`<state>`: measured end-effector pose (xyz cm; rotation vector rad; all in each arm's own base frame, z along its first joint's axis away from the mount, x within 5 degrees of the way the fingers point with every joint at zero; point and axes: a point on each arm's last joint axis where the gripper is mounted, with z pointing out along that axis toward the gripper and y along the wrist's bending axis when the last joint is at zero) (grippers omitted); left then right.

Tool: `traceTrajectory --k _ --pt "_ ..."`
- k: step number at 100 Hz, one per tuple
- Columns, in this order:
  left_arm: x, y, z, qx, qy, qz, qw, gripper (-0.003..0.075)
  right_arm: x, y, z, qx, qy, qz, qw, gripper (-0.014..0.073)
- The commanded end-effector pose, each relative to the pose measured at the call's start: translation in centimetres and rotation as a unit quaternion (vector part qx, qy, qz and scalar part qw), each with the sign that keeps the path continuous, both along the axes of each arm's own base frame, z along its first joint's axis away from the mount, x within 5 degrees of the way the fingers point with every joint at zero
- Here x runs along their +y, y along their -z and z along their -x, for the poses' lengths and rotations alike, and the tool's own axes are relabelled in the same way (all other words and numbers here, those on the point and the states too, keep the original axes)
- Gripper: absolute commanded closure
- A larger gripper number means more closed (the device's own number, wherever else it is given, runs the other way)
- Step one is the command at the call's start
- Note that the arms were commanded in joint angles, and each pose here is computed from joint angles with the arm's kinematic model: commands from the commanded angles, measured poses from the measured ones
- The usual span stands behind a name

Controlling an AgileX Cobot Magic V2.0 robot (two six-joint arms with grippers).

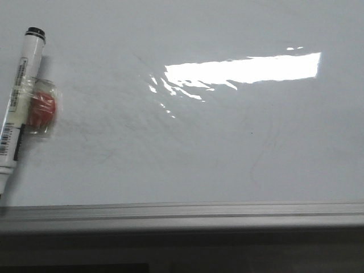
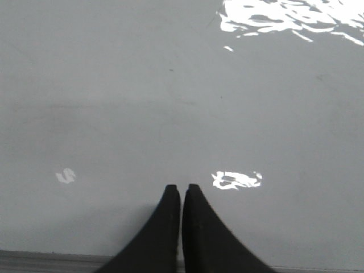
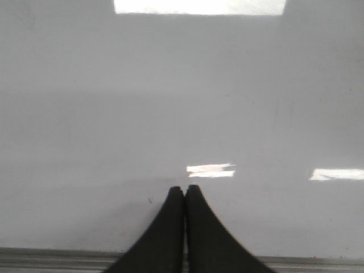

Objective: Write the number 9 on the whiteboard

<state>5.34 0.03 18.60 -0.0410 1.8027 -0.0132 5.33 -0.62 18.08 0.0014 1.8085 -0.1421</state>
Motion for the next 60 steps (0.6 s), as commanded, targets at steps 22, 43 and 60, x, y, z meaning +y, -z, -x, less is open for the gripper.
traceTrajectory --k 22,43,60 --pt "0.01 0.76 -0.03 -0.018 -0.002 0.006 1.0 0.0741 -0.01 0.04 0.06 -0.017 0.002 0.003 1.0 0.0664" --pt "0.01 0.76 -0.03 -0.018 -0.002 0.006 1.0 0.0741 -0.01 0.04 0.06 -0.017 0.002 0.003 1.0 0.0664" --pt "0.12 0.62 -0.05 -0.026 -0.002 -0.025 0.999 0.0741 -0.01 0.04 0.06 -0.017 0.002 0.003 1.0 0.0664"
